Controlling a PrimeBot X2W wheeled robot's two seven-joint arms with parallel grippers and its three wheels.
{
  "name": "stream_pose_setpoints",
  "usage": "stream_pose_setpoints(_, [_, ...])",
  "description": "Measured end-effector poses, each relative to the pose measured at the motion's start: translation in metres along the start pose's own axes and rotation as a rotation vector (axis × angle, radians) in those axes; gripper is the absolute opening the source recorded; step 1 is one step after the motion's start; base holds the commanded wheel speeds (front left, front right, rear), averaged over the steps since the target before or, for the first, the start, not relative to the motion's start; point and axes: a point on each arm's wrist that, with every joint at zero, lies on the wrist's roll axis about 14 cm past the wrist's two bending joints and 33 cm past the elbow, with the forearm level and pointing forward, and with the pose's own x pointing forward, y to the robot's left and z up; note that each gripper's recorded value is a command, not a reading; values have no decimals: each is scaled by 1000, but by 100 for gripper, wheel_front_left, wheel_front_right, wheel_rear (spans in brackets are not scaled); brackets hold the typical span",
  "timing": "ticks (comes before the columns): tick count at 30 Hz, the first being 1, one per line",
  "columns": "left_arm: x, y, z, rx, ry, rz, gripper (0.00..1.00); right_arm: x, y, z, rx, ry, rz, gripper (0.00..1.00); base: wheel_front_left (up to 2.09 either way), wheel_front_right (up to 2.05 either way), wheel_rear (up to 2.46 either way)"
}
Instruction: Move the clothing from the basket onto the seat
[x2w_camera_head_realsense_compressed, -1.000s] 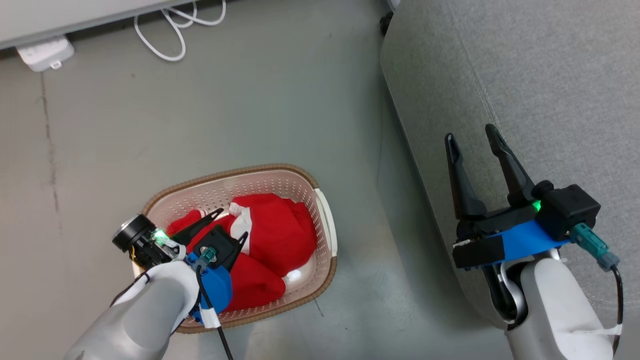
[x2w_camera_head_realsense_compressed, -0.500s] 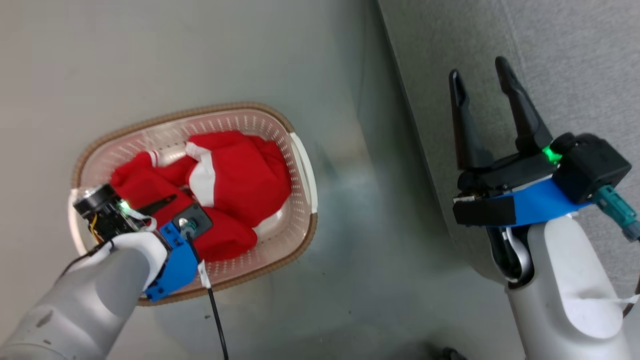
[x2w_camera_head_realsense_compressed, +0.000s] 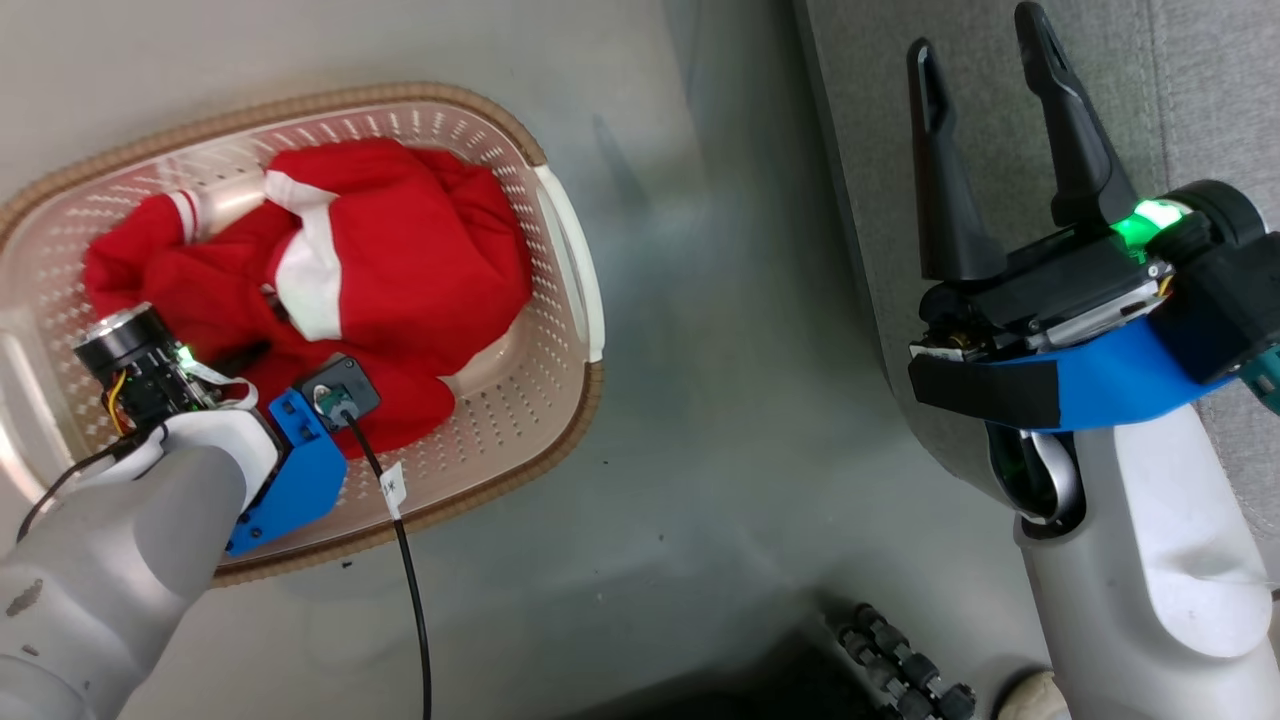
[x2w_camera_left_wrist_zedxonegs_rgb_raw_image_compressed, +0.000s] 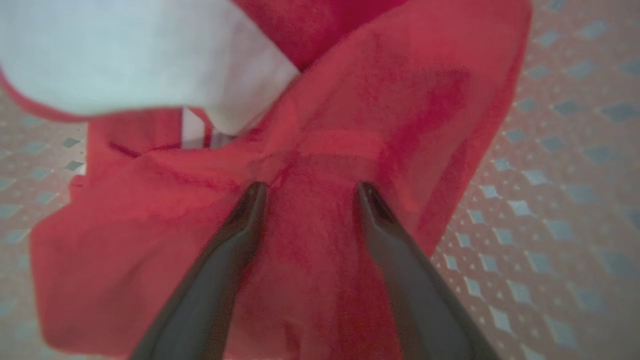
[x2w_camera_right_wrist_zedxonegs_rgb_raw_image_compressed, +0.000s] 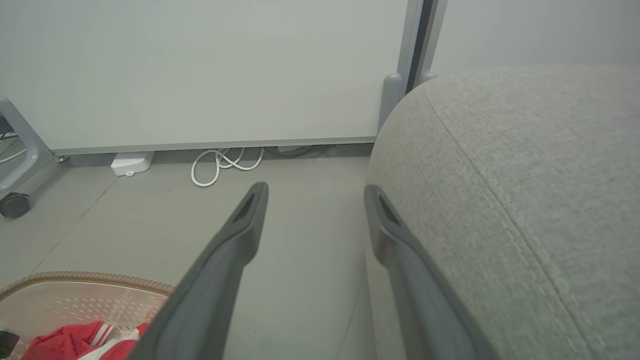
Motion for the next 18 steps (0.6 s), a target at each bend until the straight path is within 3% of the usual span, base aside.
stream_pose_setpoints(17, [36,9,-8,-1,76,-19,100,7,1,-9,-30,-18,15,100,0,0,0])
stream_pose_setpoints(18, [36,8,-9,-1,82,-20,43,7,1,-9,-30,-19,15,100,0,0,0])
